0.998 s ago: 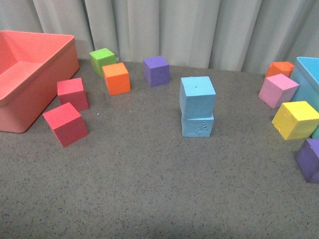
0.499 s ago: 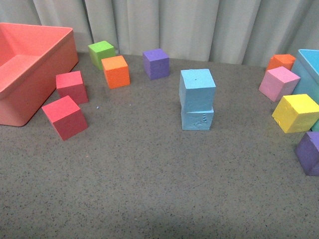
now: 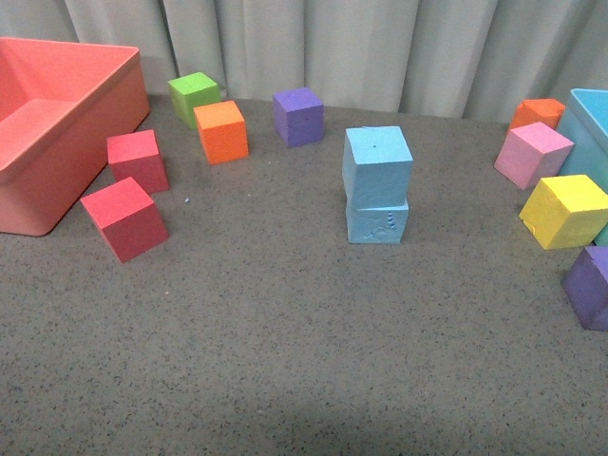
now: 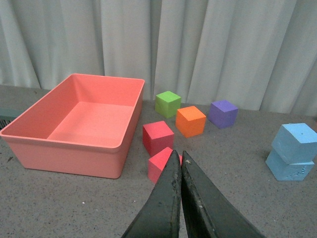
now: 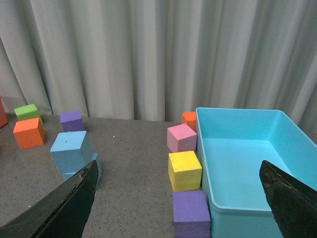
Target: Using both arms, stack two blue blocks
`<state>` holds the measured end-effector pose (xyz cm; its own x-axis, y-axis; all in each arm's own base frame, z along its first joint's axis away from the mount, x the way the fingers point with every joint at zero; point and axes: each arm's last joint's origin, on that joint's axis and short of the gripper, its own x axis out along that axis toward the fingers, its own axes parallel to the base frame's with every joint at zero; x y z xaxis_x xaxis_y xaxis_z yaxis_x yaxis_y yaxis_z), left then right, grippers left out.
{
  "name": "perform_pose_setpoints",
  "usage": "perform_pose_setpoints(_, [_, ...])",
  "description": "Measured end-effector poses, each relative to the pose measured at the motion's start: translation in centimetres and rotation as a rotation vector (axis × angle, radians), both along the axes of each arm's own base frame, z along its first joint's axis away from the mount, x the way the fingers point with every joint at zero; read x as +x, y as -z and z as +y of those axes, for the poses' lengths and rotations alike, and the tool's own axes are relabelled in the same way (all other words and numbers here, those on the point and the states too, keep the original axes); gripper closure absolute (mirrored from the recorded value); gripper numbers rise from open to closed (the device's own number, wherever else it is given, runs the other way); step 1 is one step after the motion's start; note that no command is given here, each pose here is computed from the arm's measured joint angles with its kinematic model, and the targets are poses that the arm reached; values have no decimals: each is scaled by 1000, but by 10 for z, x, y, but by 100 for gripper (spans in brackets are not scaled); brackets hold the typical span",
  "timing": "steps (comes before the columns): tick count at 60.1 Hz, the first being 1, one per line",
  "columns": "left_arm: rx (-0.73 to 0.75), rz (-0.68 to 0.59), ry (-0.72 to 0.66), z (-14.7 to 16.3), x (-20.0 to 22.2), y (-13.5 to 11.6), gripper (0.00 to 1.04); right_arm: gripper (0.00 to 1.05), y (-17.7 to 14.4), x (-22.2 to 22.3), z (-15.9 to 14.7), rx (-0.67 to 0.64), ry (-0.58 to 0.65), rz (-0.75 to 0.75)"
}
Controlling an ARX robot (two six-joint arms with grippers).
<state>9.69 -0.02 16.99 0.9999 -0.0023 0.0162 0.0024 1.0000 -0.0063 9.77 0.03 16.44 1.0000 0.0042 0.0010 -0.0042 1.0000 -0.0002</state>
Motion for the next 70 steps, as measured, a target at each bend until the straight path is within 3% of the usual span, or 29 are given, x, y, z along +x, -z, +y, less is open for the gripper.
perform_pose_setpoints(15, [-1, -1, 0, 0, 0, 0, 100, 10, 0, 0, 0, 0, 0, 0])
perform_pose_setpoints(22, [0, -1, 0, 0, 0, 0, 79, 10, 0, 0, 0, 0, 0, 0])
perform_pose_setpoints(33, [0, -1, 0, 0, 0, 0, 29, 10, 0, 0, 0, 0, 0, 0])
perform_pose_setpoints(40, [0, -1, 0, 0, 0, 0, 6, 10, 0, 0, 0, 0, 0, 0])
perform_pose_setpoints(70, [2, -1, 0, 0, 0, 0, 7, 10, 0, 0, 0, 0, 0, 0])
